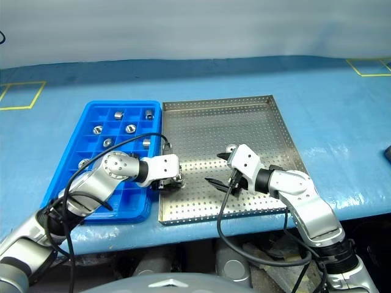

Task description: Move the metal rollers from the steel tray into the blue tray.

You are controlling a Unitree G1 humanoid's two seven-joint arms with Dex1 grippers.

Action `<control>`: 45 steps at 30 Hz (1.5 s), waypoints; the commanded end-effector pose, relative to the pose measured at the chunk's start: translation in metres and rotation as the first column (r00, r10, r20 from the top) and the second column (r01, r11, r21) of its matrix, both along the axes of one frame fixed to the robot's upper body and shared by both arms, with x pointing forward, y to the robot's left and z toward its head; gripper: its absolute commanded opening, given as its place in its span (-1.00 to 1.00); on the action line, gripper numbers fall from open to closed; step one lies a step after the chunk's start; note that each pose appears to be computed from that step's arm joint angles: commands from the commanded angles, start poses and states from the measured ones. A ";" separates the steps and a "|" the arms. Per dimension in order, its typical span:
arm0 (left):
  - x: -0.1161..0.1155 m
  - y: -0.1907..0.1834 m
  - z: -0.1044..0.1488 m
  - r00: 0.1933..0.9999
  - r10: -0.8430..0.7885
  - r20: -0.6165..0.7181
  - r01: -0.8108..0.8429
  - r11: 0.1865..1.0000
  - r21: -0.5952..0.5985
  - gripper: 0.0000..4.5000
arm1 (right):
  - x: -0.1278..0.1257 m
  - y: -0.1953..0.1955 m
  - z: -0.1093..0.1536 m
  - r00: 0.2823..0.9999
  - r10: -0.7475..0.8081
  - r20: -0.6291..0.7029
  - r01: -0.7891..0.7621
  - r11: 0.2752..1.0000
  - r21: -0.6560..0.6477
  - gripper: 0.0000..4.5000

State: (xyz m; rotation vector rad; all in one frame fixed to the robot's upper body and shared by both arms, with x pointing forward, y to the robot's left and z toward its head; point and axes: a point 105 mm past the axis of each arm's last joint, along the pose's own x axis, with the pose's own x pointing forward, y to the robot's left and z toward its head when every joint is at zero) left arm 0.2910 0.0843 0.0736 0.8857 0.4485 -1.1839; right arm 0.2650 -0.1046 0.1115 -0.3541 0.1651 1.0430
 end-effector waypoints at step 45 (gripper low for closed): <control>-0.015 0.035 0.076 0.924 0.381 0.032 -0.312 0.799 -0.514 -0.51 | 0.024 0.025 0.003 0.998 0.032 0.053 -0.032 0.999 0.007 0.78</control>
